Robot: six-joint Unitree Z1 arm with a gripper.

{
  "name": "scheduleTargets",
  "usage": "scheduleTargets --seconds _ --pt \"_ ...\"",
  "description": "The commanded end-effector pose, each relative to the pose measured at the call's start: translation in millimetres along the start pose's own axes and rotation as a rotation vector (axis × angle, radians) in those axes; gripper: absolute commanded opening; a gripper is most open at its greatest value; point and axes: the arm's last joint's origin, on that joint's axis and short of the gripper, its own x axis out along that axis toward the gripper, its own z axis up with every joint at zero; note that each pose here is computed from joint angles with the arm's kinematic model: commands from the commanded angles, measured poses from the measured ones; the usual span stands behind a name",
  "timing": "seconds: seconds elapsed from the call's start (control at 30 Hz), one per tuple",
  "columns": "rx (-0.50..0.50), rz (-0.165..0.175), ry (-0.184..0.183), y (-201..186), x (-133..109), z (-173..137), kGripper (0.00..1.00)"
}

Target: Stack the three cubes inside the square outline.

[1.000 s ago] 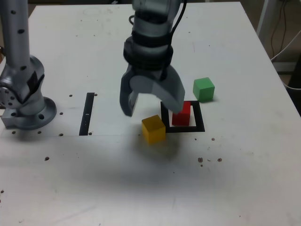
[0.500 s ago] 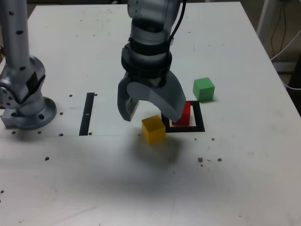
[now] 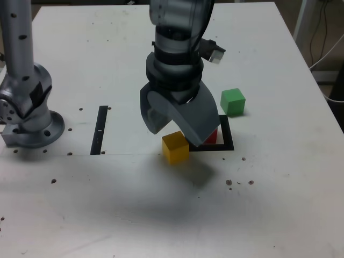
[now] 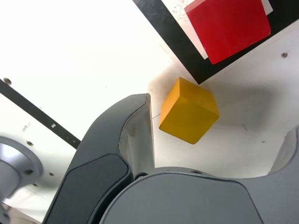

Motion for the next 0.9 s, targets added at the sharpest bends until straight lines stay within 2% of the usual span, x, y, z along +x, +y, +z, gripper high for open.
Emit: scheduleTargets --seconds 0.0,0.2,0.37,0.5,0.67,0.87 --pt "0.026 0.015 -0.001 -2.7 -0.6 0.6 1.00" --pt "0.081 0.053 0.020 -7.0 0.6 -0.7 1.00" --pt "0.125 0.099 0.028 -14.1 -6.1 -2.3 1.00" --pt "0.159 0.125 0.049 -18.7 -10.6 -6.1 1.00" --pt "0.187 0.144 0.072 -21.1 -14.0 -9.2 1.00" --pt "0.204 0.157 0.074 -22.9 -13.0 -3.3 1.00"
